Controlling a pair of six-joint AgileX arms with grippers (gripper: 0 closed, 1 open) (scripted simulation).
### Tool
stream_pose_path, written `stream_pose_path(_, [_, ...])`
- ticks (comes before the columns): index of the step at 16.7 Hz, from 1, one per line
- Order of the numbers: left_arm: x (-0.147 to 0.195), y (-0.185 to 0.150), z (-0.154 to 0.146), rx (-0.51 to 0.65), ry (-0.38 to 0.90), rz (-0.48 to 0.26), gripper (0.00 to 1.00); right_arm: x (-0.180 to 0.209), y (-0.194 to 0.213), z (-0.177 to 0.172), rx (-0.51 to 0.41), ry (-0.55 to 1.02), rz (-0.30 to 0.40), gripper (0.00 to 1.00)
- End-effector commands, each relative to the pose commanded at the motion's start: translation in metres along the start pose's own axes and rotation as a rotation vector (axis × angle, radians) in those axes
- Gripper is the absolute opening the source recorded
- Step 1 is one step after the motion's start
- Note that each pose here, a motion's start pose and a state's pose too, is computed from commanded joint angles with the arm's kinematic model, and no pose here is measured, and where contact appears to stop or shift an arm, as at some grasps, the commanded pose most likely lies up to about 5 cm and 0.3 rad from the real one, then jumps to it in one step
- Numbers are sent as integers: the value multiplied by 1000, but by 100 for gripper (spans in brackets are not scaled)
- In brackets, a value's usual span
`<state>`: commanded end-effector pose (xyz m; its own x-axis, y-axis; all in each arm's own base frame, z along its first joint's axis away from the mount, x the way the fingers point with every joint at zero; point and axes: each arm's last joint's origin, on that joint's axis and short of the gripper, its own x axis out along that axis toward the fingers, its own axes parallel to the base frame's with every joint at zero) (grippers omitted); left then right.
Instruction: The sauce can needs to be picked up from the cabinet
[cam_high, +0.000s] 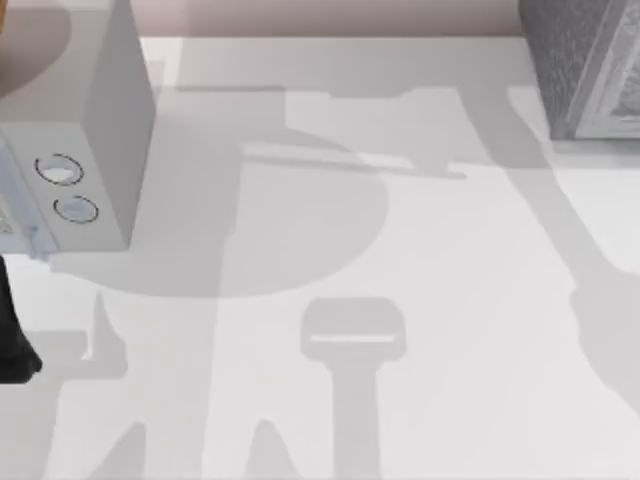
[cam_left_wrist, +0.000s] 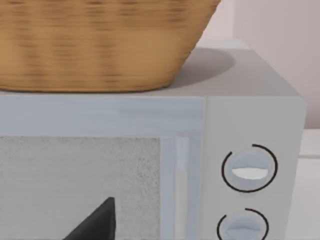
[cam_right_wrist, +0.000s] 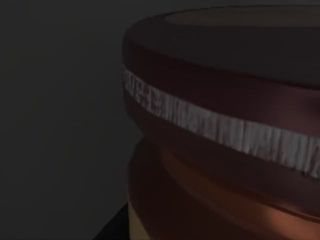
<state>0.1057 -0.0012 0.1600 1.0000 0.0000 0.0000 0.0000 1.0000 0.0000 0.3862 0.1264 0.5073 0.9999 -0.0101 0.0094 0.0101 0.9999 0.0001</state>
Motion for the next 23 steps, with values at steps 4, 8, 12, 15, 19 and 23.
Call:
stream_pose_path(4, [0, 0, 0, 0, 0, 0, 100, 0, 0, 0, 0, 0, 0, 25])
stream_pose_path(8, [0, 0, 0, 0, 0, 0, 100, 0, 0, 0, 0, 0, 0, 0])
stream_pose_path(12, [0, 0, 0, 0, 0, 0, 100, 0, 0, 0, 0, 0, 0, 0])
stream_pose_path(15, [0, 0, 0, 0, 0, 0, 100, 0, 0, 0, 0, 0, 0, 0])
stream_pose_path(19, [0, 0, 0, 0, 0, 0, 100, -16, 4, 9, 3, -5, 4, 0])
stream_pose_path(23, [0, 0, 0, 0, 0, 0, 100, -75, 12, 34, 4, -7, 5, 0])
